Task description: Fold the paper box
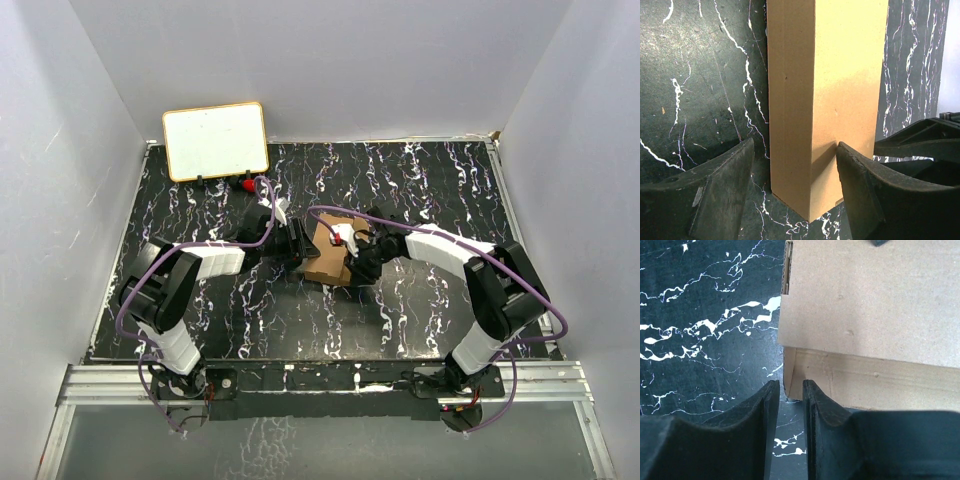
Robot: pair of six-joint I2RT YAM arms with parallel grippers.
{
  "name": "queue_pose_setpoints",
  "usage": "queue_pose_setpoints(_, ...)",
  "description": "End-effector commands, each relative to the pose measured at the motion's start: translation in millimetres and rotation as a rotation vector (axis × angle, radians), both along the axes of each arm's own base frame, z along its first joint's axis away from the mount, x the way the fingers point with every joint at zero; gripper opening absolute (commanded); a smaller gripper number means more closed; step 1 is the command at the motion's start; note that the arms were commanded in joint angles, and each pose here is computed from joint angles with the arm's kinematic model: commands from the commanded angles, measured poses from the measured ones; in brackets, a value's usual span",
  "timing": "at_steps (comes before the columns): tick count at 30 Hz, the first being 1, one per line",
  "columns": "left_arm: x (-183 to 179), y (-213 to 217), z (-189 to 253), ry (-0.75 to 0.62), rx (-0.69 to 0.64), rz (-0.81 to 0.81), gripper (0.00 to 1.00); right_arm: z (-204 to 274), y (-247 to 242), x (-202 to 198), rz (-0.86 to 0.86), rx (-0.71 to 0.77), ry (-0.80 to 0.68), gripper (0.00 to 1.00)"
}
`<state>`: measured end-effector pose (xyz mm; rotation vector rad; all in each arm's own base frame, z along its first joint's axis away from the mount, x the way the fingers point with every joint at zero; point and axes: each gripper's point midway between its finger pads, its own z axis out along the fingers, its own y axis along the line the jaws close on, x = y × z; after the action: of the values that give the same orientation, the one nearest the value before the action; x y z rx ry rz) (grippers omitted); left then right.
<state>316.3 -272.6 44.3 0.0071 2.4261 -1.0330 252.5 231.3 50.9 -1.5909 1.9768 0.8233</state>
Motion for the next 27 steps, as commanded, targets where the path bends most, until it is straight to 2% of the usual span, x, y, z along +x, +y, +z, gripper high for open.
queue_pose_setpoints(1, 1, -4, 18, -0.038, -0.014, -0.023, 0.64, 1, 12, 2, 0.020, 0.029, -0.015, 0.28)
queue_pose_setpoints(6, 0, -4, 17, -0.037, -0.015, -0.025, 0.64, -3, 14, 3, 0.012, 0.009, -0.015, 0.24)
queue_pose_setpoints(10, 1, -4, 18, -0.038, -0.018, -0.027, 0.63, -1, 16, 8, -0.006, 0.003, -0.027, 0.15)
queue_pose_setpoints(14, 0, -7, 17, -0.036, -0.025, -0.038, 0.61, 5, 20, 13, -0.026, 0.011, -0.037, 0.10)
queue_pose_setpoints(27, -1, -10, 12, -0.018, -0.007, -0.032, 0.56, 23, 46, 9, -0.011, 0.028, -0.036, 0.08)
